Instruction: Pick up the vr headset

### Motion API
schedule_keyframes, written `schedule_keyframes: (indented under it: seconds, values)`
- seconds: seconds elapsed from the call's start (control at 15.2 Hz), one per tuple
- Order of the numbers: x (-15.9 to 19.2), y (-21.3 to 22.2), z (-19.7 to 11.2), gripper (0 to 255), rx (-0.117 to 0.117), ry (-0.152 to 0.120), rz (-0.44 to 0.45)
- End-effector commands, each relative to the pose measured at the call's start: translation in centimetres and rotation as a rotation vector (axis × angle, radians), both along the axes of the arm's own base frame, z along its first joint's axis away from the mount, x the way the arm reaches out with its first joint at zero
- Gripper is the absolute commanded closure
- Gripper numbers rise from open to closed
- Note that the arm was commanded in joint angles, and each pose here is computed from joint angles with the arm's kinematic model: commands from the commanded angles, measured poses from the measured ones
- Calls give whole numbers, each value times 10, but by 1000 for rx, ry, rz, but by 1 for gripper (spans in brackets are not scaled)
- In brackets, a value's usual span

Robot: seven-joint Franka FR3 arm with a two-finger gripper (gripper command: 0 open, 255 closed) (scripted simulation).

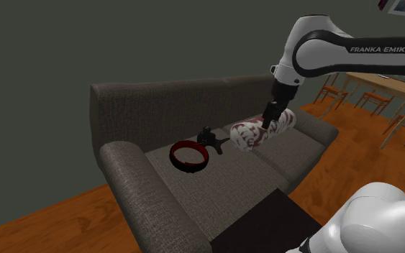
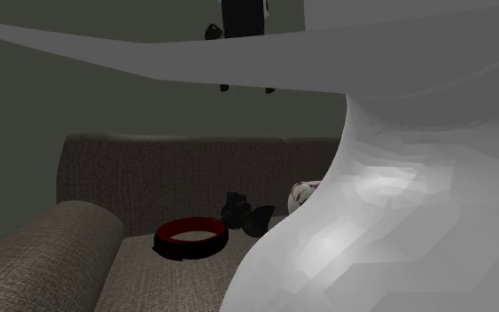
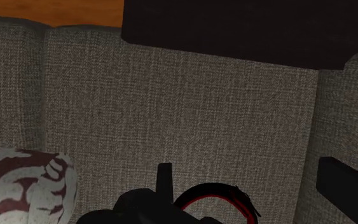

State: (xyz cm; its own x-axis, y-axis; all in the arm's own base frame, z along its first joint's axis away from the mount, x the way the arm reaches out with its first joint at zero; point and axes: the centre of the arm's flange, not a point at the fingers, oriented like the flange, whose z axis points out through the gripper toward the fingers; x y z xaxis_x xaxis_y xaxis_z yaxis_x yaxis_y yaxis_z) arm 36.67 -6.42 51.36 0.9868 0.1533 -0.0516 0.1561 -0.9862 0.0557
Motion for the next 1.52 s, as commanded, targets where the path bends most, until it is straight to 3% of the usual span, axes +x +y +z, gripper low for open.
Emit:
schedule_keyframes:
  seconds: [0.0, 1.45]
  values:
    - [21, -11, -18, 0, 10, 5, 22]
    - [236, -102, -209, 0, 130, 66, 250]
